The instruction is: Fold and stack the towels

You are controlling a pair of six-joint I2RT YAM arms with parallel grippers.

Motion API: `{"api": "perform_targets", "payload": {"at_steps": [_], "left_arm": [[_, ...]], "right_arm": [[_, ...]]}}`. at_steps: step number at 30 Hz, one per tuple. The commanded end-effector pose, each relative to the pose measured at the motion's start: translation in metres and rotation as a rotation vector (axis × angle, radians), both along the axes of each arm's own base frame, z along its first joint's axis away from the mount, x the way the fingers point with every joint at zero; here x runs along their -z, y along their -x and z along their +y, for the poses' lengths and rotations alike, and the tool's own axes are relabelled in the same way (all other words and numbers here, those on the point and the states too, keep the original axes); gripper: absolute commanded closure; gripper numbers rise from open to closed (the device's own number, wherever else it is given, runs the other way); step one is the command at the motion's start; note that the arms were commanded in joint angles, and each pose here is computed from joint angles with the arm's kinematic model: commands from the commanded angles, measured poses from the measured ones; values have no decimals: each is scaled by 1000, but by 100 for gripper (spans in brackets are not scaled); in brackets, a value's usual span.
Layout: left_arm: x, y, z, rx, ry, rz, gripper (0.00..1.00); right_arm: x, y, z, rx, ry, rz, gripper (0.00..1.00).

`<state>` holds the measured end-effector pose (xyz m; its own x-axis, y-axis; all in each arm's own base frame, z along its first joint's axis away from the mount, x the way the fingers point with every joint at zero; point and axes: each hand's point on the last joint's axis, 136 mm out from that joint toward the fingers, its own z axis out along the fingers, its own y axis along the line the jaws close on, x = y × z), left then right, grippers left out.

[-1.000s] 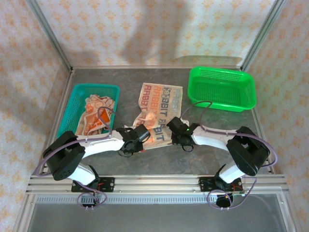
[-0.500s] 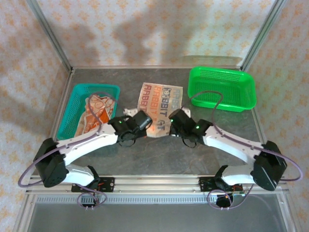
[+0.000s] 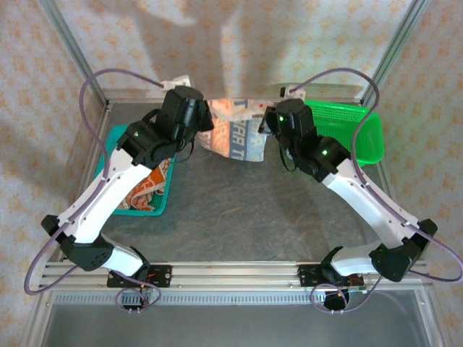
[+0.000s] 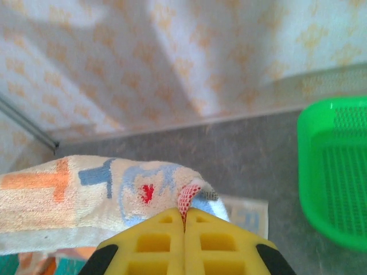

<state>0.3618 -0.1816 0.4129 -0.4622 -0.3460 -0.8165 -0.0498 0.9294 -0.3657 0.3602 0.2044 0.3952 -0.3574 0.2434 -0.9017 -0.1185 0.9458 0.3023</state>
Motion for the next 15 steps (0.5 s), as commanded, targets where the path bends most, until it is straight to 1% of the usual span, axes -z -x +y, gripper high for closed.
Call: {"api": "perform_targets", "payload": {"at_steps": [1, 3, 7, 11, 15], "left_arm": [[-15, -13, 15, 0, -116, -17, 100], [-25, -23, 18, -1, -99, -27, 100], [-51, -33, 22, 0, -77, -68, 100], [-83, -28, 21, 20, -37, -129, 100], [-98, -14, 22, 38, 30, -154, 100]], "right_arm": [[-33, -16, -3, 30, 57, -102, 100], [-48, -26, -4, 43, 56, -145, 100], [-79, -36, -2, 39, 52, -198, 100], [-107, -33, 0, 10, 51, -235, 100], [-124, -17, -1, -44, 4, -253, 100]]}}
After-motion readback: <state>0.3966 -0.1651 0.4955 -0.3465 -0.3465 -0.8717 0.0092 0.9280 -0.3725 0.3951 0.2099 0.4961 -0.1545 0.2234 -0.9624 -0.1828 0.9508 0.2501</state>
